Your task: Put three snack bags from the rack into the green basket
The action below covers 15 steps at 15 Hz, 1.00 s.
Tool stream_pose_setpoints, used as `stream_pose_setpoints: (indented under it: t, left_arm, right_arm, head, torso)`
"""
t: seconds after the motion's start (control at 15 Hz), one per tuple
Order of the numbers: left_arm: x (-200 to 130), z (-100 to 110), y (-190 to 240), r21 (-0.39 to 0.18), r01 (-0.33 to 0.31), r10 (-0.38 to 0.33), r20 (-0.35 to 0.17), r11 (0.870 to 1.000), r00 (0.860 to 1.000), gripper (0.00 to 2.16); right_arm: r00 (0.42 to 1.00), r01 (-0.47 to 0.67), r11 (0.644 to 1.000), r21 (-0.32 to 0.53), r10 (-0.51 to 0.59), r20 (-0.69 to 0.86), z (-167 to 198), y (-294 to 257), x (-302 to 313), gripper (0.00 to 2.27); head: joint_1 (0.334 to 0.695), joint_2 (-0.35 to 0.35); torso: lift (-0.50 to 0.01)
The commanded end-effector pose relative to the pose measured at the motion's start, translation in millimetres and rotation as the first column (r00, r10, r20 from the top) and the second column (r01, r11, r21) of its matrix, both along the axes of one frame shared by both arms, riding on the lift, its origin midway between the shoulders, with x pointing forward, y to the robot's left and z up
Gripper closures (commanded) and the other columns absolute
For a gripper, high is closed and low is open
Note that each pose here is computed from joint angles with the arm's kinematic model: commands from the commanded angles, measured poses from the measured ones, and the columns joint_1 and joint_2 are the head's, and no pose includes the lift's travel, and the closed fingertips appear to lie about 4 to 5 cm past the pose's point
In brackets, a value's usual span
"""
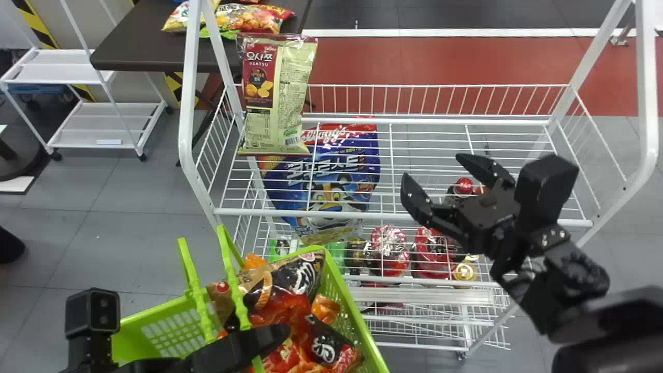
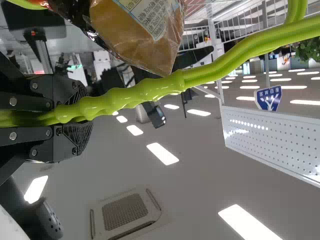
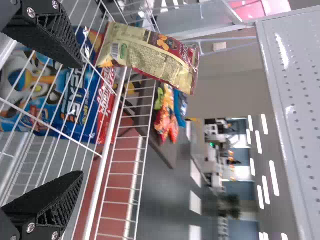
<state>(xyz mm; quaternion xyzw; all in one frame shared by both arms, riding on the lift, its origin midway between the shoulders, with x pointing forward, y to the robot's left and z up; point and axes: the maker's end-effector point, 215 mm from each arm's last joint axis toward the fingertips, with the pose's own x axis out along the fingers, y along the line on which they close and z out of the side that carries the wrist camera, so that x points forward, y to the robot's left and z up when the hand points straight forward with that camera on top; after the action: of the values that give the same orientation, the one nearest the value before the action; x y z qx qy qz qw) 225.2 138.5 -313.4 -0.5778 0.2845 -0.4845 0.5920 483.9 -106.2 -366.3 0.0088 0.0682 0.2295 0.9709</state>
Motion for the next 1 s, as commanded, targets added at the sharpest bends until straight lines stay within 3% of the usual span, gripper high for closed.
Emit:
stream_pose_setpoints:
  t: [0.0,0.4,0.93]
  left_arm:
    - [-3.1,-0.2,-0.1,-0.004,0.002,-0.002,-0.005,1.0,1.0,2.15]
    - [-7.6,0.3,0.6,-0.012,0.009,-0.009,-0.012,1.0,1.0,2.15]
    - [-13.1,1.4,5.5,-0.029,0.002,-0.002,-0.019,1.0,1.0,2.15]
  right_arm:
    - [0.999,0.012,1.0,0.021,-0.013,0.043,-6.5,-5.4,-25.6,0.04]
    - [0.996,0.063,0.996,0.058,-0.066,0.064,-21.9,-25.5,-73.3,0.04]
    - [0.986,0.139,0.988,0.073,-0.145,0.077,-22.0,-50.9,-84.2,0.04]
  head:
    - [0.695,0.053]
    - [0.695,0.02]
    - [0.695,-0.01]
  torso:
    - [0.0]
    - [0.0]
    - [0.0]
